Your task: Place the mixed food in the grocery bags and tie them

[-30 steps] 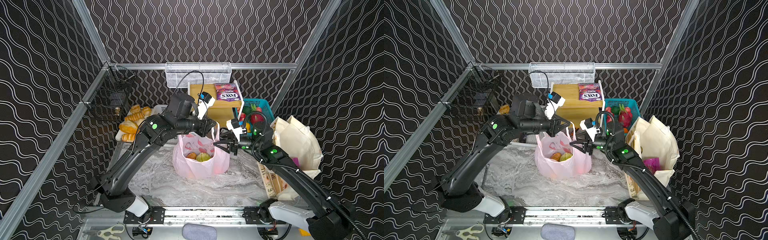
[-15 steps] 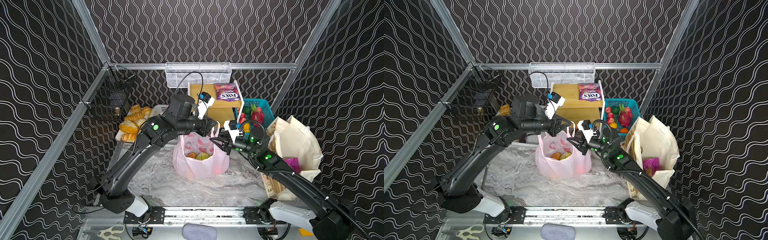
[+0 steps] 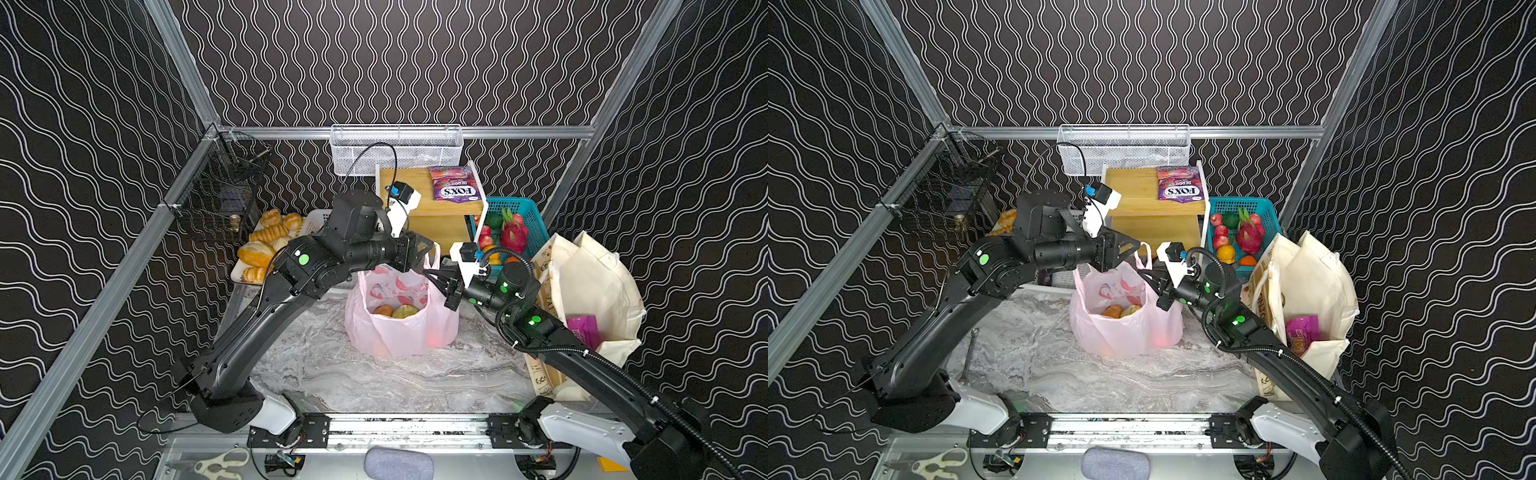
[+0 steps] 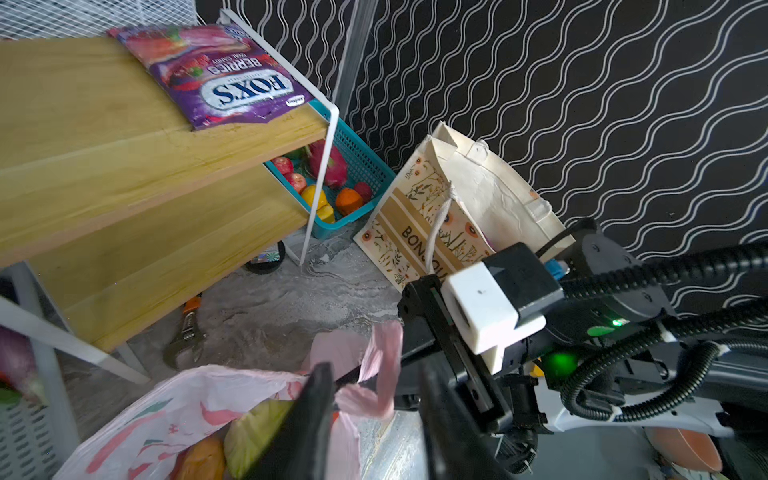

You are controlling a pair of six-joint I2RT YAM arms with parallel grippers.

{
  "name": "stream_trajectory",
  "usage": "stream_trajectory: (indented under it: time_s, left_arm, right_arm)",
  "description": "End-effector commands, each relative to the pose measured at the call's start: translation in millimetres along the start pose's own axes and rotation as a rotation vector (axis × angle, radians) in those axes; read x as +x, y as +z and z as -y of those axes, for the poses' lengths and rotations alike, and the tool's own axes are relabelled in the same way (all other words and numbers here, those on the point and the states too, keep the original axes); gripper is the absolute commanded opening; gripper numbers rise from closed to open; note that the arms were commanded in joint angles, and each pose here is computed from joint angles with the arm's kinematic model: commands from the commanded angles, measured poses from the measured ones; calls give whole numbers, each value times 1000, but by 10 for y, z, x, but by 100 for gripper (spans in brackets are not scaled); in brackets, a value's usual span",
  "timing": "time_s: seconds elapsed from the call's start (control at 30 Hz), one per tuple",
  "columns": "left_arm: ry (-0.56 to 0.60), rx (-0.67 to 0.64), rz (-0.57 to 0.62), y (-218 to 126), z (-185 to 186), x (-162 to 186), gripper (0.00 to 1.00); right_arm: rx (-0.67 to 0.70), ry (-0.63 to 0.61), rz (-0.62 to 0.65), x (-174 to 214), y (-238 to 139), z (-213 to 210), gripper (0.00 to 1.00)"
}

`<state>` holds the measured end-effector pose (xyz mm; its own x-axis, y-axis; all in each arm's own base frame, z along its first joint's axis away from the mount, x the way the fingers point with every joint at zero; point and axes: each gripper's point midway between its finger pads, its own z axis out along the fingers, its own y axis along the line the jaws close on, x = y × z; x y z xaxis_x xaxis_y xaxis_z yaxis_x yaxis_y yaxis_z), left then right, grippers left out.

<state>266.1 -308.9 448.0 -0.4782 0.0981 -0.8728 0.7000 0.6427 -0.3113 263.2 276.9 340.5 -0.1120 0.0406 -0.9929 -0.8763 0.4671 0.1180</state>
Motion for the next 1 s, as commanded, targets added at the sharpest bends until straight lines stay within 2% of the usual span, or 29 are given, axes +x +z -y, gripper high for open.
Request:
stream_trajectory:
  time_s: [0.0,0.07,0.1,0.17,0.27,0.43,0.57,0.77,0.97]
  left_arm:
    - [77,-143,41,-198,-219,-57,76]
    - [133,-188,33,-328,-314,-23,96]
    - [178,-178,3,-388,-367,2,99]
    - [172,-154,-41,-517,-615,15,99]
    - [121,-44,-13,-727,-929,-24,99]
    - [236,177,58,-768,-801,194,99]
    - [252,267,67,-707,-878,522,99]
    - [267,185,50,-451,-1256,978,99]
    - [272,138,16,-210,-1566,1175,99]
  right_arm:
    - [20,48,18,-64,4,37,0]
    - [44,77,3,-51,13,89,0]
    - [66,91,-3,-41,18,138,0]
    - [118,121,-17,-23,25,247,0]
    - [164,168,-31,10,16,392,0]
    - [194,252,-23,15,-42,552,0]
    - [197,267,-11,-10,-90,582,0]
    - [148,262,-9,-27,-104,506,0]
    - [96,247,-20,-70,-69,427,0]
